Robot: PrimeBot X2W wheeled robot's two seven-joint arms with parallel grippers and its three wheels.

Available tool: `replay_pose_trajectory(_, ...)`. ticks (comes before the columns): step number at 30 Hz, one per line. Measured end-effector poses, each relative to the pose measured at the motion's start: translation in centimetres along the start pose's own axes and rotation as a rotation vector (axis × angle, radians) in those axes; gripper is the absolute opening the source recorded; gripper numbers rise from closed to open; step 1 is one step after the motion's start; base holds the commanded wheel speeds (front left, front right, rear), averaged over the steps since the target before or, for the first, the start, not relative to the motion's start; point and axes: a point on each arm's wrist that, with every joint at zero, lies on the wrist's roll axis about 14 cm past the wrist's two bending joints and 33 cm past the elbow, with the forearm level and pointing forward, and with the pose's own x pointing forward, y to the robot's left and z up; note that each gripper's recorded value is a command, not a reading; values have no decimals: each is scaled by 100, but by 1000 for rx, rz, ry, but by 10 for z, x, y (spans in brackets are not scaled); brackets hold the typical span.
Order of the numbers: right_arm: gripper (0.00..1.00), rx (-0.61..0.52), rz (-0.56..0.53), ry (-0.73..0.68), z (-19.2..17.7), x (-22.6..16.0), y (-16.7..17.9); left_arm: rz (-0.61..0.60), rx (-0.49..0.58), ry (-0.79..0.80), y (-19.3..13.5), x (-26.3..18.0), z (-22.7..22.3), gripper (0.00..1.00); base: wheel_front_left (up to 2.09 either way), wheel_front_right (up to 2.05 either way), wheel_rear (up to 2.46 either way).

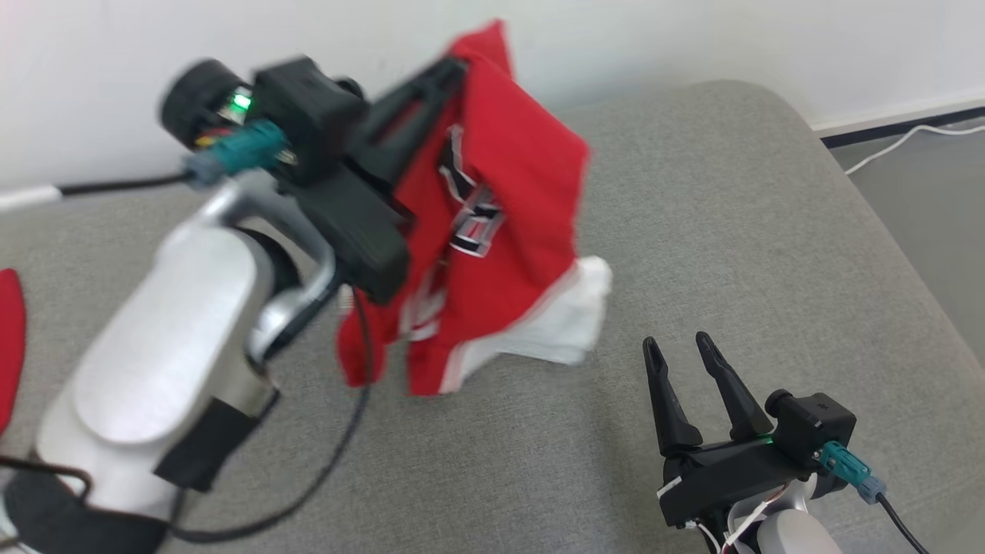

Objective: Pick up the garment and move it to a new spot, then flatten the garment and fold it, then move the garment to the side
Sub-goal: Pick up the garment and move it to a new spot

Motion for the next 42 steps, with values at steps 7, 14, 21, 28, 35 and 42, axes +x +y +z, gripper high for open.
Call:
replay_pose_trajectory(7, 100, -3, -19, 0, -1, -1, -6, -32, -90, 30, -24, -1, -16, 0, 0, 0, 0)
replay_pose_trajectory(14, 100, -5, -25, -2, -1, 1, -8, 43, -185, 198, -15, -26, -87, 0, 0, 0, 0)
replay_pose_trajectory(21, 100, -8, -36, 5, -4, 0, -13, 163, -223, 390, 7, -72, -167, 0, 0, 0, 0)
replay_pose_trajectory(28, 100, -9, -25, 15, -6, 3, -11, 264, -242, 480, 27, -111, -207, 0, 0, 0, 0)
replay_pose_trajectory(35, 100, -11, -1, 16, -5, 5, -4, 324, -250, 398, 30, -125, -203, 100, 0, 0, 0)
replay_pose_trajectory(42, 100, -5, 13, 27, -7, 0, 1, 466, -241, 254, 31, -146, -175, 100, 0, 0, 0)
